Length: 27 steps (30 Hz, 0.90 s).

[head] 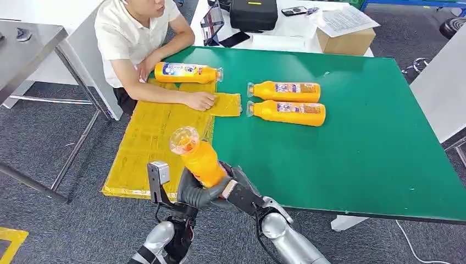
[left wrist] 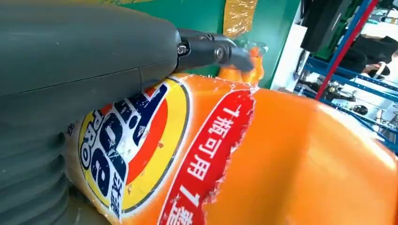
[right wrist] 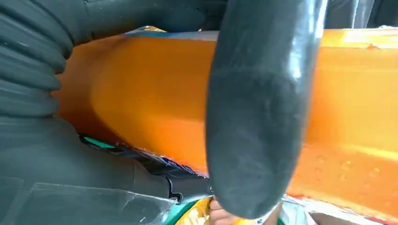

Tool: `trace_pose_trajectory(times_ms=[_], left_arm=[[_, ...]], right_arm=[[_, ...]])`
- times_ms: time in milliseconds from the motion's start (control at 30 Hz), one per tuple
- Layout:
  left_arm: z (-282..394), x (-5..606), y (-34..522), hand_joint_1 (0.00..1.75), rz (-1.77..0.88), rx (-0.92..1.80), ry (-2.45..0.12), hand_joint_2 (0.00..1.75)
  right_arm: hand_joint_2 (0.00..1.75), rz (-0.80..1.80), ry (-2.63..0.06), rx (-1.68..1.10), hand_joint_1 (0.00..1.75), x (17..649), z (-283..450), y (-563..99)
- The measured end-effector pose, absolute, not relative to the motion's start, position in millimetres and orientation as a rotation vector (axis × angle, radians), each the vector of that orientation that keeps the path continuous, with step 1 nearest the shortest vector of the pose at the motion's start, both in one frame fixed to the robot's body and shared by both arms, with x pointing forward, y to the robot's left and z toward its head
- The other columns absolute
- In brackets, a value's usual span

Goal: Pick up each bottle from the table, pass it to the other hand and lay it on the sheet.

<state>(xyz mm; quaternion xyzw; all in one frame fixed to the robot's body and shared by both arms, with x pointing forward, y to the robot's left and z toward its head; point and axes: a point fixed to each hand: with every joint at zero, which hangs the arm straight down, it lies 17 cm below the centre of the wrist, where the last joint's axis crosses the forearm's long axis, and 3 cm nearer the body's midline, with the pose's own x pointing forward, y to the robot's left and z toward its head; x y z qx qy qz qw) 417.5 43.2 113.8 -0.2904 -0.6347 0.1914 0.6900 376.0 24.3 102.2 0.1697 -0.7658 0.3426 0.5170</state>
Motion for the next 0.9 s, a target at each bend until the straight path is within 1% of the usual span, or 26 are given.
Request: trace_pose_trajectory(times_ms=[33,67,200,233,333,367,500,567,633,733,767,833,867,900], left_arm=[[114,418,44,1.75,0.433,-0.654,-1.416,1.75],[114,418,44,1.75,0.435,-0.661,-1.414,1.75],[118,419,48,1.75,0.442,-0.673,-1.435,1.75],[119,420,49,1.75,0.445,-0.675,-1.439,1.75],[122,421,52,1.75,0.447,-0.670,-1.455,1.75],[124,421,53,1.75,0.443,-0.659,-1.474,1.75],[137,424,66,1.75,0.449,-0.581,-1.560,1.75],[135,429,79,1.75,0.473,-0.495,-1.573,1.75],[135,442,108,1.75,0.514,-0.335,-1.615,1.75],[148,460,159,1.75,0.510,-0.024,-1.764,1.75],[157,465,168,1.75,0.451,0.075,-1.828,1.75],[171,471,174,1.75,0.233,0.300,-1.952,1.75],[174,473,176,1.68,0.137,0.393,-1.983,1.75],[174,476,180,1.68,0.040,0.482,-1.994,1.75]], right_arm=[[1.75,0.823,-1.839,0.406,1.48,376,102,24],[1.75,0.822,-1.840,0.406,0.17,376,102,24],[1.75,0.823,-1.846,0.414,0.17,371,102,25],[1.75,0.820,-1.848,0.417,0.00,369,102,25],[1.75,0.816,-1.859,0.418,0.00,368,105,25],[0.00,0.814,-1.870,0.416,0.00,367,107,26],[0.00,0.806,-1.963,0.371,0.00,363,122,25],[0.00,0.798,-2.018,0.311,0.00,359,128,23],[0.00,0.775,-2.071,0.250,0.00,351,131,21],[0.00,0.747,-2.151,0.133,0.00,338,135,15],[0.00,0.730,-2.174,0.095,0.00,336,138,11],[0.00,0.705,-2.219,0.004,0.00,335,144,4],[0.00,0.696,-2.235,-0.049,0.00,336,147,0],[0.00,0.679,-2.251,-0.114,0.00,337,150,-6]])
